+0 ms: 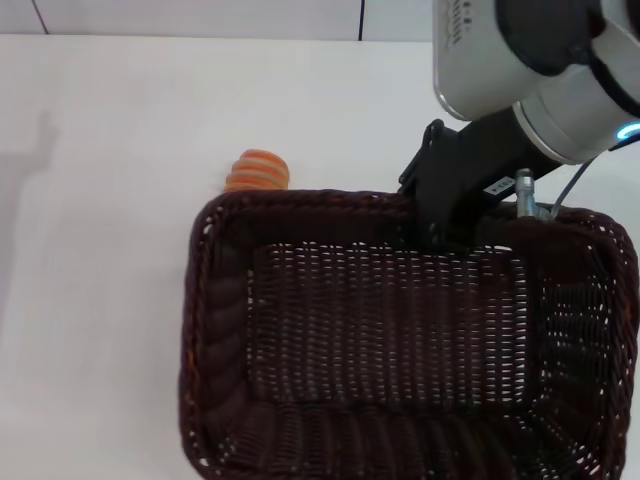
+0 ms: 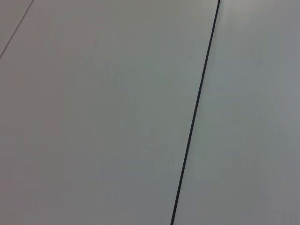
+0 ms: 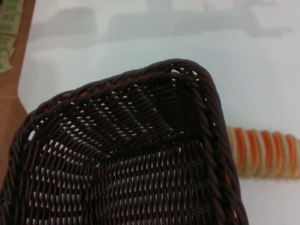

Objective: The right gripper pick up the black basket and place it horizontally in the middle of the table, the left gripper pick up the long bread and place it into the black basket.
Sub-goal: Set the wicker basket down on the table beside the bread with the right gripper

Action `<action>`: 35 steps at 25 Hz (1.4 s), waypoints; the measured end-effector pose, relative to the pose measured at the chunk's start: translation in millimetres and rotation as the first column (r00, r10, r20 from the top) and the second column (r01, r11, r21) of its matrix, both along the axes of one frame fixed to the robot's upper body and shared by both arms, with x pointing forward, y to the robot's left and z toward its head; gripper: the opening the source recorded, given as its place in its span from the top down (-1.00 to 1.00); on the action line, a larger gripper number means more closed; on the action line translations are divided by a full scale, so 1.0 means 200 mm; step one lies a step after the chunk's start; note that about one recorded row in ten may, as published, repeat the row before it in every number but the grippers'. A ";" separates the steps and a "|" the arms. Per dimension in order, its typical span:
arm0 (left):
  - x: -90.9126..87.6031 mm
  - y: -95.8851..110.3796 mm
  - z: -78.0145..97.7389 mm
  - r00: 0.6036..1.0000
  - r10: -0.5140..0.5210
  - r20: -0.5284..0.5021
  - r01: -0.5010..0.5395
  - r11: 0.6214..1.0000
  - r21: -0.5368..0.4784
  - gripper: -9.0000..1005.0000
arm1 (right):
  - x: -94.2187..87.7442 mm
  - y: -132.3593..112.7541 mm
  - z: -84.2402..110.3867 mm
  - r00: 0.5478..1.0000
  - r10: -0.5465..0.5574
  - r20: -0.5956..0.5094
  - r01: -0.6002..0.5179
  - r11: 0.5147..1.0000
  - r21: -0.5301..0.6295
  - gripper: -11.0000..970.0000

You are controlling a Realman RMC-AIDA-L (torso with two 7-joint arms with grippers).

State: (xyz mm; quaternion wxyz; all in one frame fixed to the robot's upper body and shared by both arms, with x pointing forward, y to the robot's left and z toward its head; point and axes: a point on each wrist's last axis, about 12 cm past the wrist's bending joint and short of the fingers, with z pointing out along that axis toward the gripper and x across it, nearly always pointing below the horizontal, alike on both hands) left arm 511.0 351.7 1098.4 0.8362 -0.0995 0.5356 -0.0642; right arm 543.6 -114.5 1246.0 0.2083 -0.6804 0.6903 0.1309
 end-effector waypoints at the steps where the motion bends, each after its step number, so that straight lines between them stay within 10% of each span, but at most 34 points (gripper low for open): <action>1: 0.00 0.00 0.00 1.000 0.000 0.000 0.000 1.000 0.000 -0.71 | 0.02 0.00 -0.02 1.000 0.000 0.000 0.000 1.000 -0.022 0.69; 35: 0.02 -0.03 0.02 0.999 -0.008 0.037 0.009 1.000 -0.030 -0.71 | 0.19 0.07 -0.12 0.988 -0.012 0.156 0.055 0.959 -0.276 0.41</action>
